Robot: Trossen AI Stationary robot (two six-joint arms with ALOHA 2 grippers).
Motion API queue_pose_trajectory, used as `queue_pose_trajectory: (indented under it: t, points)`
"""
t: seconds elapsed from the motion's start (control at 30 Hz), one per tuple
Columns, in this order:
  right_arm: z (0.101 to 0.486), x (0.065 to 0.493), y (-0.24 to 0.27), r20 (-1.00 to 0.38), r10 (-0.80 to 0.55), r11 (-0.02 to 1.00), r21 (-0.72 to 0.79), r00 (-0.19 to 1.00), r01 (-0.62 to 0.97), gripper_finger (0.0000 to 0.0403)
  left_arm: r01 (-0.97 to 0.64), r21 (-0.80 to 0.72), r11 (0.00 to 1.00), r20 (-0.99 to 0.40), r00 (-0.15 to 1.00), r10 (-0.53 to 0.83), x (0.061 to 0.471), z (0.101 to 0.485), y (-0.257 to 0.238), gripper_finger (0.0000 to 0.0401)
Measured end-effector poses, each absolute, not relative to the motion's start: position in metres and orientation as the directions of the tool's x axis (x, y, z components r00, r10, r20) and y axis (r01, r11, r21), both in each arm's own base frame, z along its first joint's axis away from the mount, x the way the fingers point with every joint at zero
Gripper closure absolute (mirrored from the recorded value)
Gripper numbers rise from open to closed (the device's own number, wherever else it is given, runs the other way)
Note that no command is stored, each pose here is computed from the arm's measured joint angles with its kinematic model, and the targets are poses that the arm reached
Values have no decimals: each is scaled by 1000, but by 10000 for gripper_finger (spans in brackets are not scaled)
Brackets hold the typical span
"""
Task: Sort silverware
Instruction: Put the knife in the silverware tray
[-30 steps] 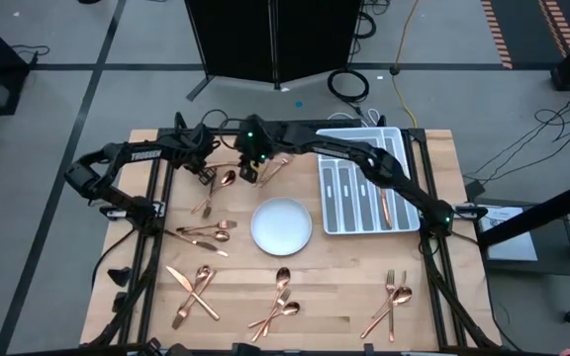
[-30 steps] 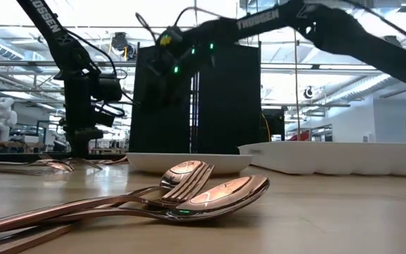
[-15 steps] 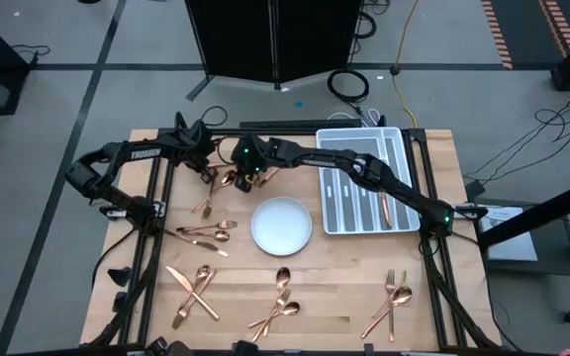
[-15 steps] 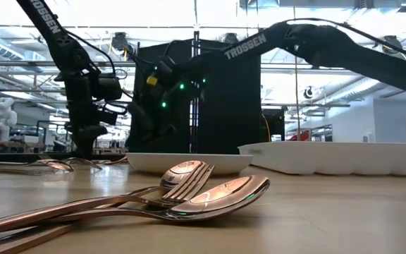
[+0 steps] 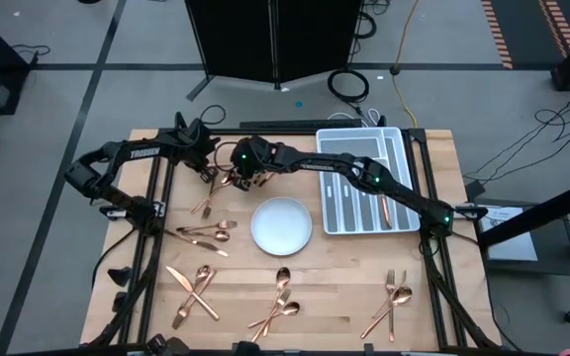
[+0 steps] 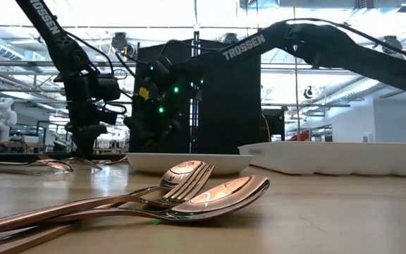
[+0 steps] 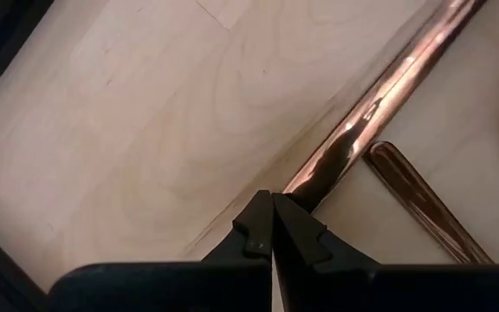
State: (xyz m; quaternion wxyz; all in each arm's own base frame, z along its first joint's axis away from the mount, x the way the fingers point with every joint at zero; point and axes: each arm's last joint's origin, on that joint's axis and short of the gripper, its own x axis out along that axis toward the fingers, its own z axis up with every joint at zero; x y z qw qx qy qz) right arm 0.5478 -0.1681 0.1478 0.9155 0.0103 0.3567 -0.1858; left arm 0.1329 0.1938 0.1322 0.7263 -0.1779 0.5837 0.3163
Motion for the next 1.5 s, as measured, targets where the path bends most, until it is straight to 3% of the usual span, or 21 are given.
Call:
queue_pose_trajectory:
  t: [0.2,0.4,0.63,0.93,1.5]
  points:
    - [176,540,-170,-686,-326,940,-167,650,296,303,-668,117,735,-960,113,256,133,132,194,401]
    - [179,527,-195,-716,-343,938,-227,608,261,303,-671,118,732,-960,112,258,133,132,194,401]
    - [177,515,-220,-733,-176,968,-8,657,250,303,-672,118,731,-960,112,258,133,132,194,401]
    - [177,514,-224,-731,-174,935,87,659,344,303,-672,118,731,-959,112,258,133,132,194,401]
    - [172,513,-223,-752,-164,952,50,639,303,303,-672,118,731,-960,111,257,135,138,198,401]
